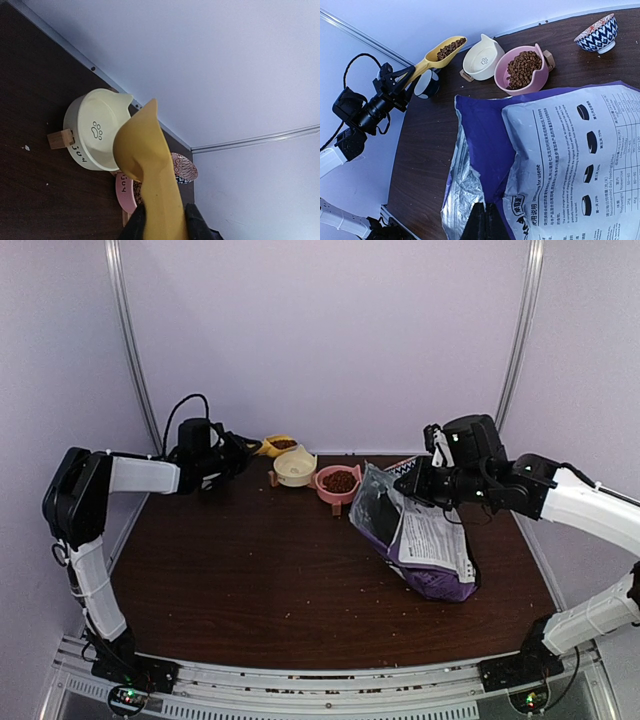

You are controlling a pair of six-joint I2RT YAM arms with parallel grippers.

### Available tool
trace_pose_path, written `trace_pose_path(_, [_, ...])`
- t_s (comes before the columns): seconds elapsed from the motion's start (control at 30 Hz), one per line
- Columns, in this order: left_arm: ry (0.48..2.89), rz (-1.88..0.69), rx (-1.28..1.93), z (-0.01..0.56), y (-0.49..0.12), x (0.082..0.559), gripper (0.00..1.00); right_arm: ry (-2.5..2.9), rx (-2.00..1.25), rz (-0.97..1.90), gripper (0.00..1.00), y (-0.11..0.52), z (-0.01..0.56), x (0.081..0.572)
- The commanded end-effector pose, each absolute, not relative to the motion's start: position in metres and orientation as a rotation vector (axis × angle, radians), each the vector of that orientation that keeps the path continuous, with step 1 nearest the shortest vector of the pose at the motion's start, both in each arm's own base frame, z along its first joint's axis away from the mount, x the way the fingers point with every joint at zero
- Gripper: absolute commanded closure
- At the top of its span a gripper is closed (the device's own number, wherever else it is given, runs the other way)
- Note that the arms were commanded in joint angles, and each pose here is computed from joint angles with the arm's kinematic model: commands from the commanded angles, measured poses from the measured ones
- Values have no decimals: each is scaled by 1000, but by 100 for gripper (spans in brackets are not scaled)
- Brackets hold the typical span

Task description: Serve the pet food

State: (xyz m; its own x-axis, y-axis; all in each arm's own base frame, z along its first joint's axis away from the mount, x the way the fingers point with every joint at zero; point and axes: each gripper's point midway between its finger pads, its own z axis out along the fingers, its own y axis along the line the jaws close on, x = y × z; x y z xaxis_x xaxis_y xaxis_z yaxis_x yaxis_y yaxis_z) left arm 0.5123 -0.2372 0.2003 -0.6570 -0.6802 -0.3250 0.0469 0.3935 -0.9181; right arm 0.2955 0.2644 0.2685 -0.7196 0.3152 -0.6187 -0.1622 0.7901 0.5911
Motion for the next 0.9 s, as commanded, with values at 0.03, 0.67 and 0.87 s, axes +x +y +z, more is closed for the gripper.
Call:
trace_pose_path(0.03, [1927, -1283, -440, 212, -240, 529, 100, 2211, 119, 847, 100, 266, 277, 304])
trace_pose_path(0.67, [2085, -1082, -381, 187, -237, 544, 100, 2224, 121, 847, 100, 266, 274, 312])
trace_pose_path(0.87, [2124, -1012, -352, 186, -234, 545, 100, 2229, 117, 850, 100, 267, 272, 312])
